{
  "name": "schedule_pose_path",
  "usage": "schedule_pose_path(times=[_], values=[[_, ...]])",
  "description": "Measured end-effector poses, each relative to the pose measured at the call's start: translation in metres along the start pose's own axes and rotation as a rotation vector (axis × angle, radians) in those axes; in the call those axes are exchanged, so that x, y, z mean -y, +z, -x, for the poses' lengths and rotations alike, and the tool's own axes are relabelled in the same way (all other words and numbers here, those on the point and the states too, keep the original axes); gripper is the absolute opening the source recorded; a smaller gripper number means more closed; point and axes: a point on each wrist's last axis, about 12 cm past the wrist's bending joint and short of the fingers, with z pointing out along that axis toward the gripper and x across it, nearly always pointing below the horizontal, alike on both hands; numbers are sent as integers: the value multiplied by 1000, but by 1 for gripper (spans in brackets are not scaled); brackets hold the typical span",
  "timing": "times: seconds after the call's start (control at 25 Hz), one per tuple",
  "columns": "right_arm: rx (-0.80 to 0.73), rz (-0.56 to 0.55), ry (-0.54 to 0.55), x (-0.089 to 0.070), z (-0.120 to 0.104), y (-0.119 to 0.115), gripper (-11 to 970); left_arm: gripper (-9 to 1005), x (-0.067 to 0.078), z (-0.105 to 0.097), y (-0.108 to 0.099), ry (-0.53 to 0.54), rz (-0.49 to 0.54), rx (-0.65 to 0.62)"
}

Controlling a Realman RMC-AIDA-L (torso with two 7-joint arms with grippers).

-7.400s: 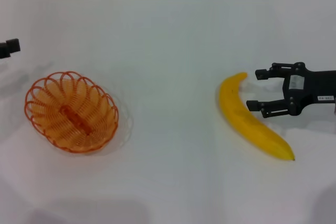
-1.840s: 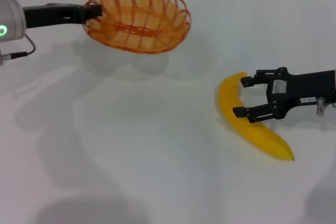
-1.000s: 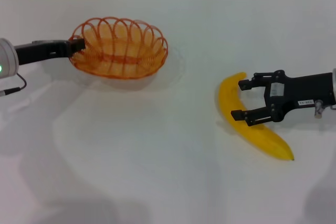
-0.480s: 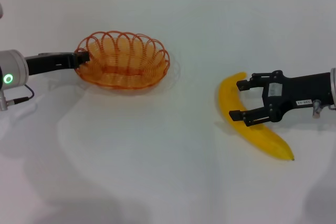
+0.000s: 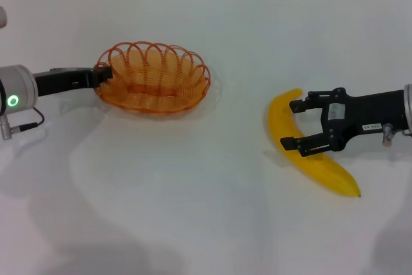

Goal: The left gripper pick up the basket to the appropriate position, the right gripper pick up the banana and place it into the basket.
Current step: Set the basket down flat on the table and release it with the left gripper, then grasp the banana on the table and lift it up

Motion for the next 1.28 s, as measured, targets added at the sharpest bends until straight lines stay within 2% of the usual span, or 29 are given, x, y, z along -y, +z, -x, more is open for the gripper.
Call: schedule_pose_path(times=[0.24, 0.68, 0.92, 1.28], values=[[1, 0, 0, 0, 0, 0, 848, 73, -3, -3, 2, -9, 32, 2], [-22, -13, 0, 0, -3, 4, 841, 73, -2, -2, 1, -11, 28, 22], [-27, -10, 1, -1, -4, 5, 837, 259, -2, -2, 1, 13, 20, 35], [-14, -28, 12, 0, -4, 4, 832, 682, 2, -4, 3, 160, 5, 51]])
